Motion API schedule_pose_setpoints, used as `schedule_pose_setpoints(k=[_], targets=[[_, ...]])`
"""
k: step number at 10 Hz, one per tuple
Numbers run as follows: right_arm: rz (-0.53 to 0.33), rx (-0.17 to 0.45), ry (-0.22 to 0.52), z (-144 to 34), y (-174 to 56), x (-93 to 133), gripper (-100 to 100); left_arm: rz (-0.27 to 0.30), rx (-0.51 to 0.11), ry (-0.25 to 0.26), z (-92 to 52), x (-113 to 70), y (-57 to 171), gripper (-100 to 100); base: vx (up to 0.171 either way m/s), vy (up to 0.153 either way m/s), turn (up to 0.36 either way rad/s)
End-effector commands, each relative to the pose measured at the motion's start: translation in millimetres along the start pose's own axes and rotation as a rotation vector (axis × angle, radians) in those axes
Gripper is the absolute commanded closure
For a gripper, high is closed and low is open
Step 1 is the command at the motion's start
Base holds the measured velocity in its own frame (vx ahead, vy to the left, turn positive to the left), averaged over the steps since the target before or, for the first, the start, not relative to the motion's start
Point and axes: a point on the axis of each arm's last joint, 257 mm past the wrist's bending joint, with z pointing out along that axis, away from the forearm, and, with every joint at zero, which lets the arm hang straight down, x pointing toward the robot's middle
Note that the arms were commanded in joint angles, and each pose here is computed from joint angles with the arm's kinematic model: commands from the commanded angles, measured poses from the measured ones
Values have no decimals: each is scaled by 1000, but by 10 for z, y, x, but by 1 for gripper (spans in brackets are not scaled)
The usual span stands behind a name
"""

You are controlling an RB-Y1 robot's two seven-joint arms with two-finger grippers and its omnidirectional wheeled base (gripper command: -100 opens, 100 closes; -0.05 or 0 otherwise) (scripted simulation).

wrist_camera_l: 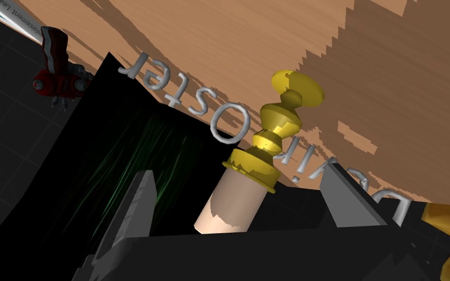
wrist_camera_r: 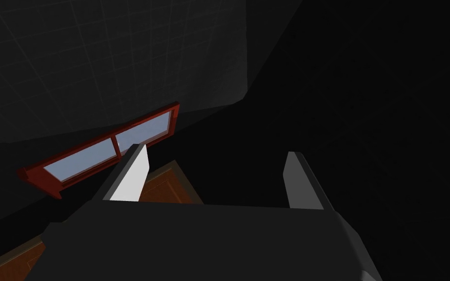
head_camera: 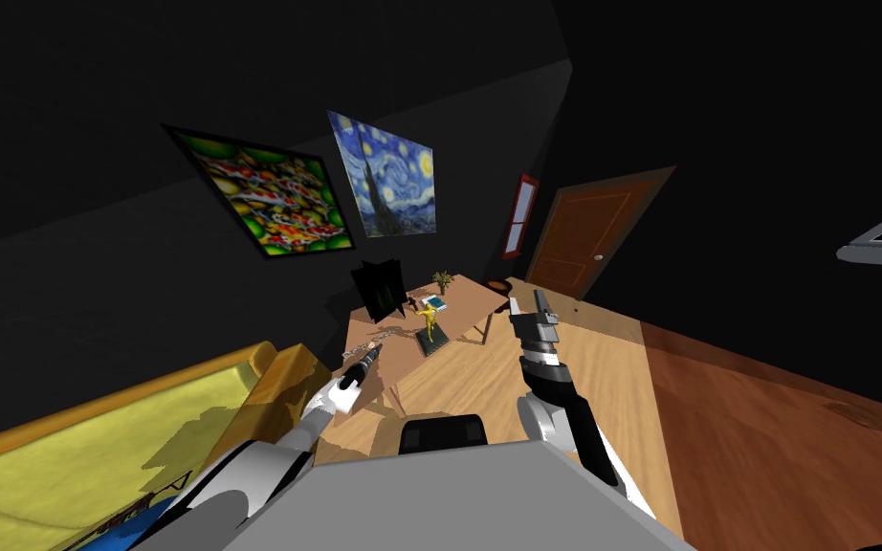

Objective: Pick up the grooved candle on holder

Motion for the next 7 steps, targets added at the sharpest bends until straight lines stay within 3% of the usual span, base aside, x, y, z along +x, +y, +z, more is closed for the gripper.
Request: schedule_pose_setpoints(k=[1,2,7], targets=[[0,0,0,0,0,0,0,0,0,0,0,0,0,0,0,0,0],[0,0,0,0,0,0,0,-10,-12,-10,-21,-13,76,-100,9,12,-131],[0,0,0,0,0,0,0,-51,-64,-50,-121,-45,395,-100,18,32,-165]])
